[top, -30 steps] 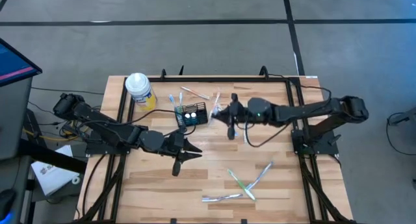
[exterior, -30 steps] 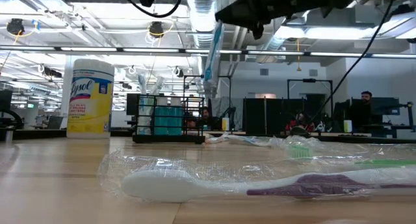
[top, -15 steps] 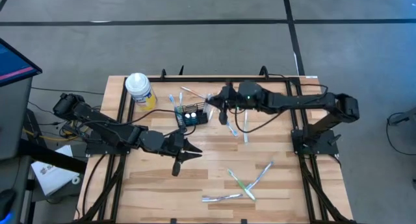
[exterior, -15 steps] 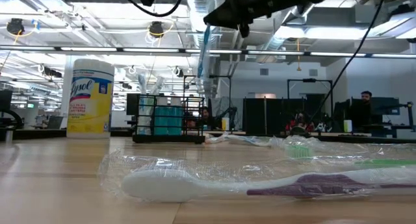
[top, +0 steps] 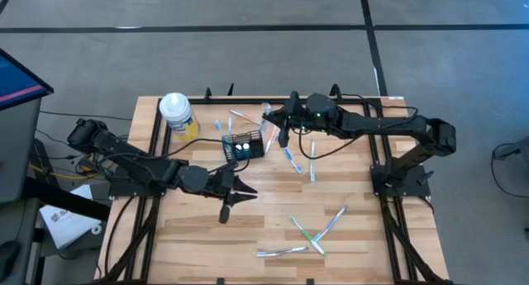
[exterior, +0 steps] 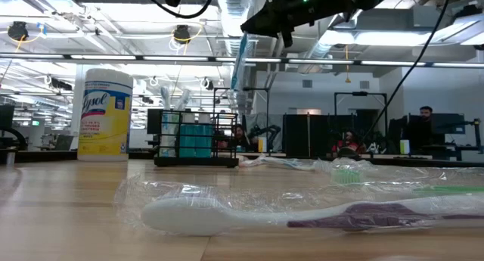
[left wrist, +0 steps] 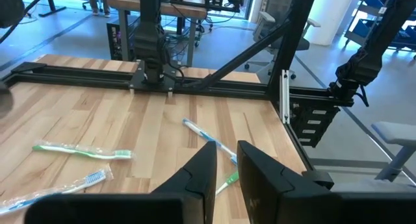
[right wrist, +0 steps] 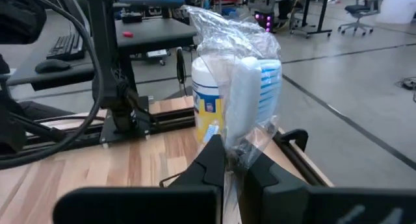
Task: Pick & Place toothbrushing station
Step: Put the middle blue toothbrush into the mesh organizer
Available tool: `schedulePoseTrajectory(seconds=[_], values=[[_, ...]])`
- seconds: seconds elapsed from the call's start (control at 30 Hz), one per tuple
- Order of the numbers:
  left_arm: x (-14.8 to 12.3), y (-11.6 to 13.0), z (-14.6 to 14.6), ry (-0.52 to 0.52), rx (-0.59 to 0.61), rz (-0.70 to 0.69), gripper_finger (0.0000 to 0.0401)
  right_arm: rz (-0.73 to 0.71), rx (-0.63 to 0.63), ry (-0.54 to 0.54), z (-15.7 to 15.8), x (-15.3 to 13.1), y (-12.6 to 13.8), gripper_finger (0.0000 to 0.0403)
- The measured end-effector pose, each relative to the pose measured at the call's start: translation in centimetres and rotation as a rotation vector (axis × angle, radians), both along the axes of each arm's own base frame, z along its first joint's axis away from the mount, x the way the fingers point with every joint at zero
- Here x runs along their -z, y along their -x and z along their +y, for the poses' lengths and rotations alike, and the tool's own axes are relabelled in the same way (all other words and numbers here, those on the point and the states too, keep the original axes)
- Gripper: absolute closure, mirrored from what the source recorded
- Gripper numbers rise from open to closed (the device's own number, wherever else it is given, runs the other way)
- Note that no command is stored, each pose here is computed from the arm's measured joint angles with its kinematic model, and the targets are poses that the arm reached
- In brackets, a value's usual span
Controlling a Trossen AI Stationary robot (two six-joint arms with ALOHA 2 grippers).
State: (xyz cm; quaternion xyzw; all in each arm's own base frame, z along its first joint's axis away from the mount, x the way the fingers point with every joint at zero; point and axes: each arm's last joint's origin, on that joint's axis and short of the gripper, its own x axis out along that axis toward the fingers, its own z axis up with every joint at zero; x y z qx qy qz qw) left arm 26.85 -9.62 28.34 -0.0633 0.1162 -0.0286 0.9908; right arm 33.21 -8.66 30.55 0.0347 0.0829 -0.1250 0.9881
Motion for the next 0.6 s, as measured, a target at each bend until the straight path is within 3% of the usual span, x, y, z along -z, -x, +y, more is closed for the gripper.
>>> schedulePoseTrajectory(seconds=[0.37,0.6], values=[[0.0,0.0,0.0,0.000,-0.002,-0.001,0.0348,0.069,0.007,-0.056,-1.5,3.9,-2.8,0.0397],[0.1,0.0,0.1,-0.019,0.002,0.000,0.0348,0.072,0.012,-0.043,-2.0,4.0,-3.1,0.0397]])
